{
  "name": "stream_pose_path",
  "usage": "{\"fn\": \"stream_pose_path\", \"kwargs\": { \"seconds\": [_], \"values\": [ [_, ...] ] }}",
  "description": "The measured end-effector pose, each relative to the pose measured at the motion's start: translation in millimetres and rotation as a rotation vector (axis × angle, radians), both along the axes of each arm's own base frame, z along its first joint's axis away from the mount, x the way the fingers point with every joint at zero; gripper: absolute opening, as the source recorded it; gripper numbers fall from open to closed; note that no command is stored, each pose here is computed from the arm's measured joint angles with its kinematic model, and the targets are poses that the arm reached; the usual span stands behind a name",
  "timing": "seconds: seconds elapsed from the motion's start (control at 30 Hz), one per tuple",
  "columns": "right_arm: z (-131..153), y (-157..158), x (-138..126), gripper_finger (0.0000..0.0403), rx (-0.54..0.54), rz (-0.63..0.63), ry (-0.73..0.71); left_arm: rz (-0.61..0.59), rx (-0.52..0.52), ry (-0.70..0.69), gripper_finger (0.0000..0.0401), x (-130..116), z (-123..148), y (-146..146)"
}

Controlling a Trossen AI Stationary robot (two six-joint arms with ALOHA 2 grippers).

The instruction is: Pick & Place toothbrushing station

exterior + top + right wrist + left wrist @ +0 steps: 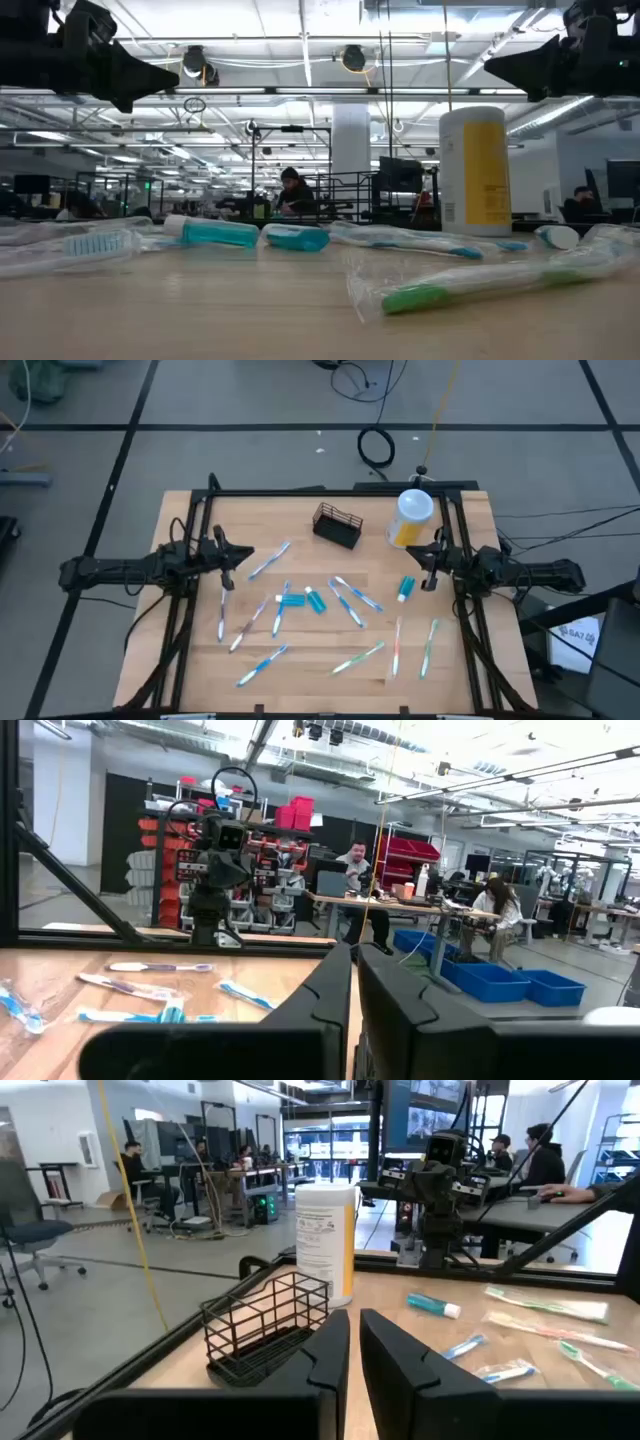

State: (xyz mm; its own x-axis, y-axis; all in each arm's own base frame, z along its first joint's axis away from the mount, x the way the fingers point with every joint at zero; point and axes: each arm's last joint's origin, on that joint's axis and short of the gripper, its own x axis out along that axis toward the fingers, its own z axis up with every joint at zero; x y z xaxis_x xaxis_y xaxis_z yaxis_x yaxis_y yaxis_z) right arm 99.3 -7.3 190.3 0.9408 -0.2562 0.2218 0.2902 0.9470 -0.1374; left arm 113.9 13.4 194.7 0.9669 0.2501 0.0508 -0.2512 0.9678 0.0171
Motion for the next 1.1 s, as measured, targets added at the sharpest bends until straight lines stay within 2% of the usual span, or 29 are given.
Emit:
{"fn": "stream_pose_path", "kwargs": {
  "seconds": [0.67,1.0,1.1],
  "values": [
    [0.0,0.0,0.0,0.002,-0.001,0.0,0.0,0.004,-0.005,-0.028,0.0035,-0.2,2.7,0.1],
    [16.7,0.1,-2.0,0.002,0.022,0.01,-0.184,0.006,-0.049,-0.089,0.0109,1.4,7.3,0.4],
    [17.8,0.2,1.9,0.002,0.043,0.021,-0.195,0.032,-0.063,-0.095,0.0124,3.7,7.6,1.4]
  ]
}}
